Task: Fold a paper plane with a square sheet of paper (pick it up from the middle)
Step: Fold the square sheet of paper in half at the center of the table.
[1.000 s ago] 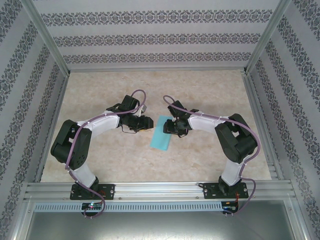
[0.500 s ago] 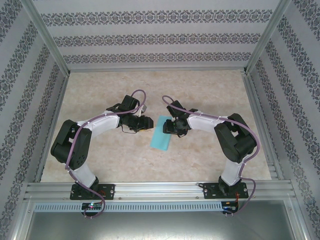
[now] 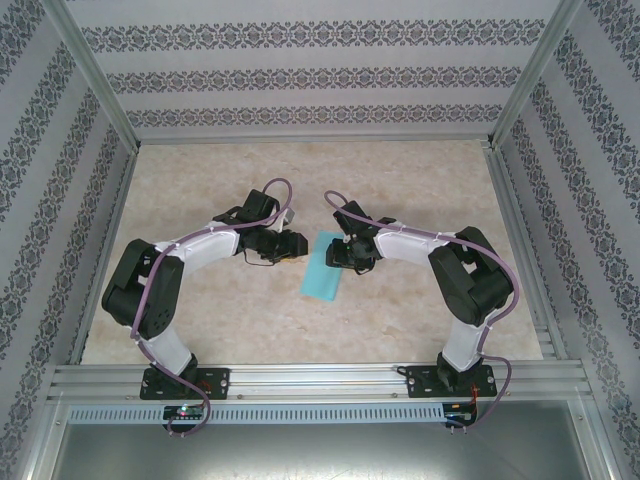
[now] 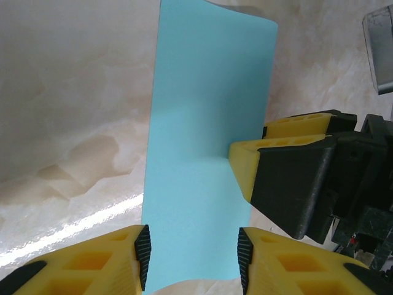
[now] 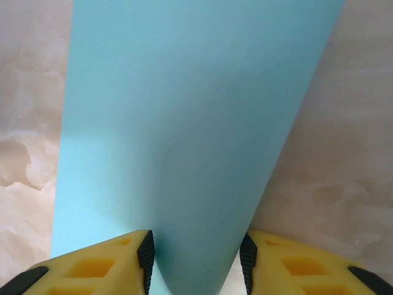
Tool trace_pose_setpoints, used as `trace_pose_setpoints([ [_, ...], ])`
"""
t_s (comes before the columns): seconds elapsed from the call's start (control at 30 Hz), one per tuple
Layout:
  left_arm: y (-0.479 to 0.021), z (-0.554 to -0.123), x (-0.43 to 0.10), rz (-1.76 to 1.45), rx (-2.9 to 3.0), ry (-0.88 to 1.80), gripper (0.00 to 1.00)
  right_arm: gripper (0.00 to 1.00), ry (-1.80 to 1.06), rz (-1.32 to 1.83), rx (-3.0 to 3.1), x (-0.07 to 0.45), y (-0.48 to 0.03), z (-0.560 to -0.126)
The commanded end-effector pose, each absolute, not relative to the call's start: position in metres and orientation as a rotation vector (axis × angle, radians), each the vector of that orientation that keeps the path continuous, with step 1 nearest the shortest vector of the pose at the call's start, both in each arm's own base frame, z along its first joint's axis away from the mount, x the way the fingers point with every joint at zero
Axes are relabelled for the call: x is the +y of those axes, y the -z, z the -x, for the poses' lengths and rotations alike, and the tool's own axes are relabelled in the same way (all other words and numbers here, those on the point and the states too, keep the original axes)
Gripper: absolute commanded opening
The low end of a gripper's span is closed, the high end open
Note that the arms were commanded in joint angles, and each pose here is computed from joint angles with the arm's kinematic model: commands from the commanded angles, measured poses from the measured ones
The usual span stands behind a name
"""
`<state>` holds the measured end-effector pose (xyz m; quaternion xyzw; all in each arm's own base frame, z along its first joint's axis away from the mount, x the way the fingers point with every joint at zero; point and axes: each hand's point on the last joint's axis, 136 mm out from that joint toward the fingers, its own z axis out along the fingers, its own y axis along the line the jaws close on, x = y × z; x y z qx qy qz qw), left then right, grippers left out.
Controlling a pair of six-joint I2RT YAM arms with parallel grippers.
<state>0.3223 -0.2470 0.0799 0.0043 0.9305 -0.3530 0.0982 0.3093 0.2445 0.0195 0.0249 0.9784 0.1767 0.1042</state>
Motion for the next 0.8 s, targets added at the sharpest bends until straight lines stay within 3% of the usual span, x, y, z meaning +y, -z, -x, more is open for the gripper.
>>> trace_pose_setpoints([
  [0.0,-0.078,-0.326,-0.255,-0.020,2.744,1.078,0.45,0.43,-0.461,-0.065,2.926,0.240,-0.005,-0.303],
  [0.77,-0.066,-0.333,-0.285,-0.053,2.756,1.135,0.41,0.44,-0.457,-0.082,2.928,0.239,-0.002,-0.303],
])
